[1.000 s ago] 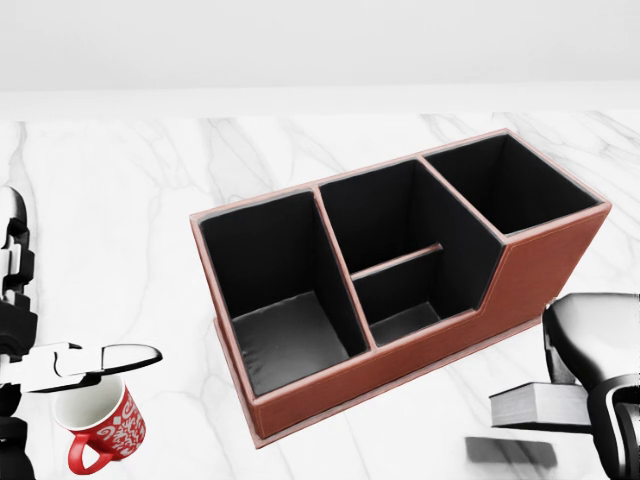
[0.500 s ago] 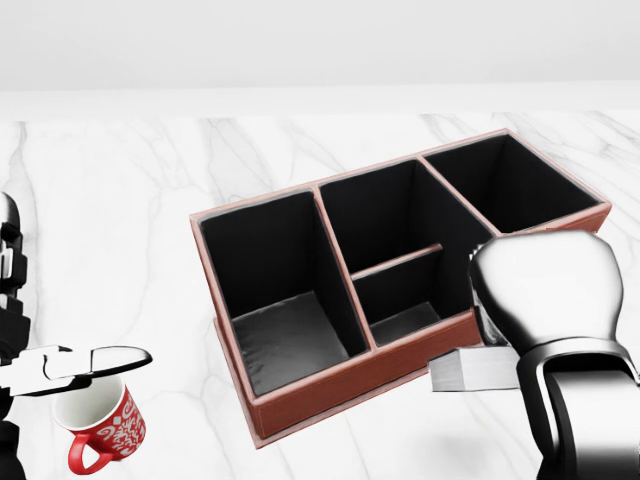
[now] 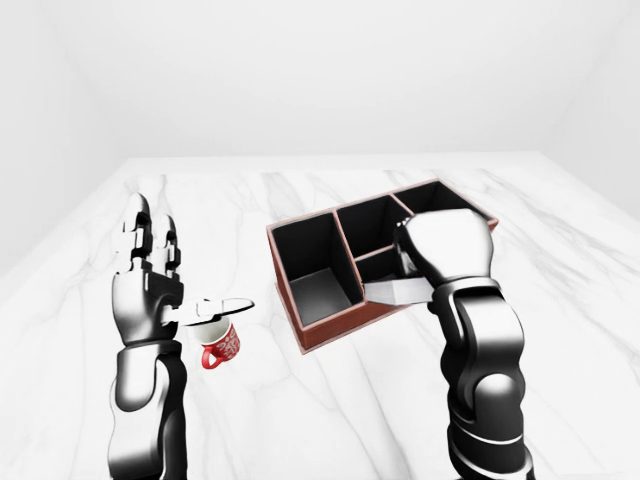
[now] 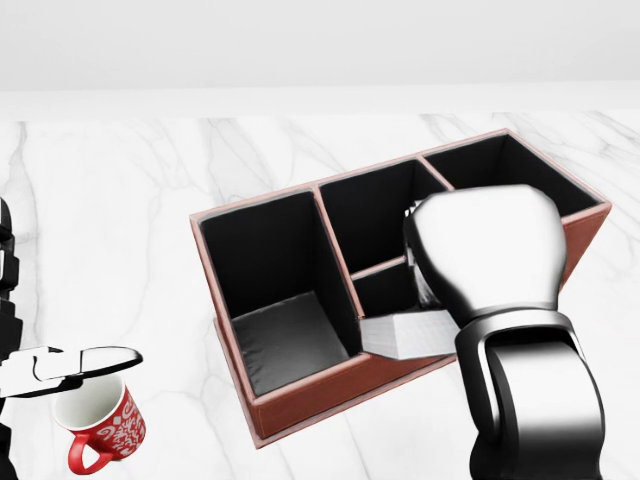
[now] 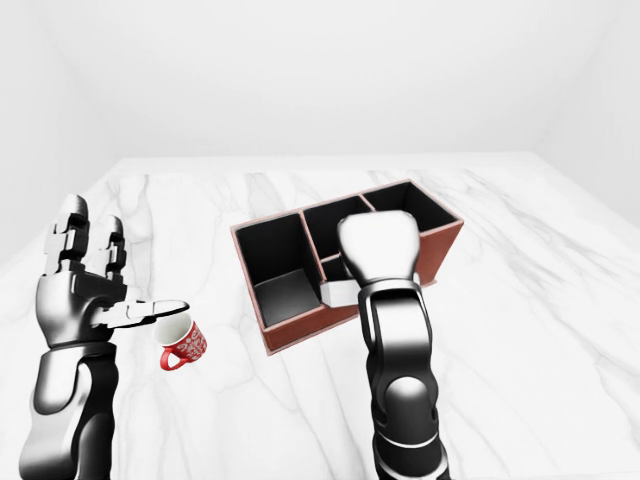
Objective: Pick up the book and place it in the left compartment of the caddy.
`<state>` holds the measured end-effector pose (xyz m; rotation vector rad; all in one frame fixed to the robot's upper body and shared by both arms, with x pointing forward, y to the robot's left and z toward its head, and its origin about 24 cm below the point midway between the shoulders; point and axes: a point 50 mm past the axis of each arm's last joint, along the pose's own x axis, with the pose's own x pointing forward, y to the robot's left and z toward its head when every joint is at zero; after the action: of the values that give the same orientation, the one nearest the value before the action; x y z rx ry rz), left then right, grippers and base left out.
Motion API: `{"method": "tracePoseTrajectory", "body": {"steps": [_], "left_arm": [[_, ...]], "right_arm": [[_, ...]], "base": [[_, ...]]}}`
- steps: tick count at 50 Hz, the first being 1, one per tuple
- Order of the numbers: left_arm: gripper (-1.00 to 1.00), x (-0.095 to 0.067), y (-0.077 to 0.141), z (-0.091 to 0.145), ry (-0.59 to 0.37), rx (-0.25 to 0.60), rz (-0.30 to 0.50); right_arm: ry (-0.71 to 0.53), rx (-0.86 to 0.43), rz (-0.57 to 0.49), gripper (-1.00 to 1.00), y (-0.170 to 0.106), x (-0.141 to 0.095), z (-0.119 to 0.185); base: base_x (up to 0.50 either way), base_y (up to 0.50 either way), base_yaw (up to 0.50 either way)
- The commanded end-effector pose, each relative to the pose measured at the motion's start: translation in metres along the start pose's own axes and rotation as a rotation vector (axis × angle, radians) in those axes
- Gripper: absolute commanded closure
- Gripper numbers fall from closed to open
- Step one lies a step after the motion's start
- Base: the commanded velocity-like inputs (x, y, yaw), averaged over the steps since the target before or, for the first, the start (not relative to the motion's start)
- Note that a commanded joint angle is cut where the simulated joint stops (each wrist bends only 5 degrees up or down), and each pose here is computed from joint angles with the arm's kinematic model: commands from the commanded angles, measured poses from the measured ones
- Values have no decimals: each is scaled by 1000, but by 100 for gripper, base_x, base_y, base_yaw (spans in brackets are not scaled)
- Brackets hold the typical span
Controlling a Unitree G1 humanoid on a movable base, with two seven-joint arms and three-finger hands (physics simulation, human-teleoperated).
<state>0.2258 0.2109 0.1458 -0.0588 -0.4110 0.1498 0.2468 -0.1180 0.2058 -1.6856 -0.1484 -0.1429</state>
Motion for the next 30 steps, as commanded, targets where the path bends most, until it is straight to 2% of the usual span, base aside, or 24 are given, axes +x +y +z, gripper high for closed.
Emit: {"method": "tracePoseTrajectory", "body": {"steps": [1, 22, 30], "left_arm": [[-100, 0, 2, 1, -4, -4, 4], [-100, -2, 8, 2, -6, -6, 22], [-100, -2, 9, 4, -12, -9, 28]], "right_arm": [[-14, 59, -41, 100, -13, 7, 18], [-91, 35, 68, 100, 5, 18, 49], [-94, 21, 60, 100, 2, 19, 56]], "base": [[0, 0, 0], [0, 0, 0], [0, 0, 0]]}}
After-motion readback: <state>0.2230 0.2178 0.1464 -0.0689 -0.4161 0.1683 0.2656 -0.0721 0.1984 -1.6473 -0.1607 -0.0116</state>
